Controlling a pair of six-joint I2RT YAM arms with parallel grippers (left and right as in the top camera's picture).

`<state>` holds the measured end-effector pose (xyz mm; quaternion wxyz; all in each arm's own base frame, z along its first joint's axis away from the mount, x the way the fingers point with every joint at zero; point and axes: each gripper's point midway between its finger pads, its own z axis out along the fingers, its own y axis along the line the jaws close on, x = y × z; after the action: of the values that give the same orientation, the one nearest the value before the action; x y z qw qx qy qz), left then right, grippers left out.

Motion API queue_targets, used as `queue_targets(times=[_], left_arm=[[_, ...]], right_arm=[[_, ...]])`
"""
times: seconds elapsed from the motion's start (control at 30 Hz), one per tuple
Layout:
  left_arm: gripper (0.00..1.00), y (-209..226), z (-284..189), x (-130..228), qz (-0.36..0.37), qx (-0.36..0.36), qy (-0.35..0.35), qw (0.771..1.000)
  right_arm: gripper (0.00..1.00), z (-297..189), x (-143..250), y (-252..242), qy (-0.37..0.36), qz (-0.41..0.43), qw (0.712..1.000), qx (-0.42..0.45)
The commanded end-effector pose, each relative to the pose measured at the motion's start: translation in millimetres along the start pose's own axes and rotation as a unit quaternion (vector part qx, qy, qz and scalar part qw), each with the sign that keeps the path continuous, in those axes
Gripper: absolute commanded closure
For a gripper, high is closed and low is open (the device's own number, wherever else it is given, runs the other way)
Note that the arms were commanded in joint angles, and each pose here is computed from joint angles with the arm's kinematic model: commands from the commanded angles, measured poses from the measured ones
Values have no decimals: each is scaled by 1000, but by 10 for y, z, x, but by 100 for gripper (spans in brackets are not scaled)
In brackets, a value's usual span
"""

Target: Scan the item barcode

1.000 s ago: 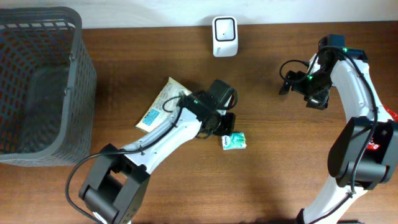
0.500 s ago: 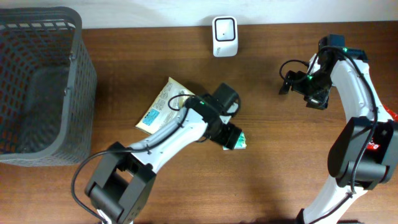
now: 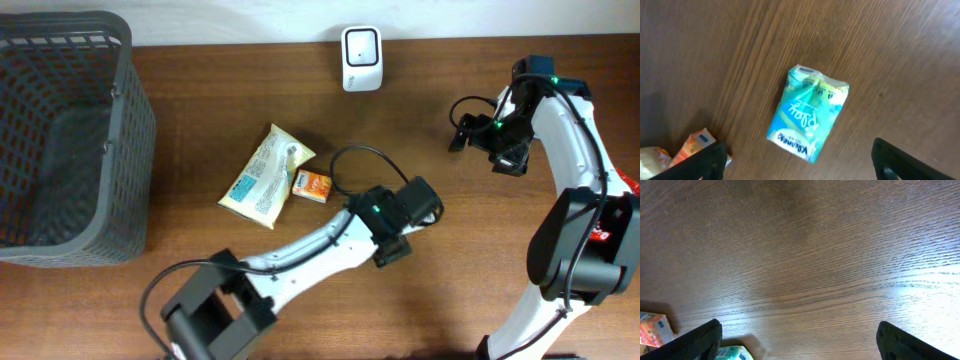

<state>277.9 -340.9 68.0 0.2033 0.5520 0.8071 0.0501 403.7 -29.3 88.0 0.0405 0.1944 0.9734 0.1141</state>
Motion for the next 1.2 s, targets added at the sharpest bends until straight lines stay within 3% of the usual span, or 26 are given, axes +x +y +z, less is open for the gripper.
queue_targets(times=[0.0,0.13,0.47,0.7,0.8,0.87,0.9,1.17], left_arm=[[16,-11,271,187,36,-50,48,997],[30,-70,279,162,44,-53,47,997],[36,-162,464,211,61,-51,62,995],[61,-160,468,187,60,-52,57,995],[77,-160,468,187,60,-52,58,995],[95,-157,467,183,59,-53,57,995],[98,-156,467,178,59,-53,56,995],[100,-101,257,-80,-15,-41,25,999]], right_arm=[[2,2,3,24,1,2,1000,-3],[2,2,3,24,1,2,1000,-3],[2,2,3,24,1,2,1000,-3],[2,2,3,24,1,2,1000,-3],[2,2,3,24,1,2,1000,-3],[2,2,3,24,1,2,1000,-3],[2,2,3,24,1,2,1000,-3],[2,2,3,24,1,2,1000,-3]])
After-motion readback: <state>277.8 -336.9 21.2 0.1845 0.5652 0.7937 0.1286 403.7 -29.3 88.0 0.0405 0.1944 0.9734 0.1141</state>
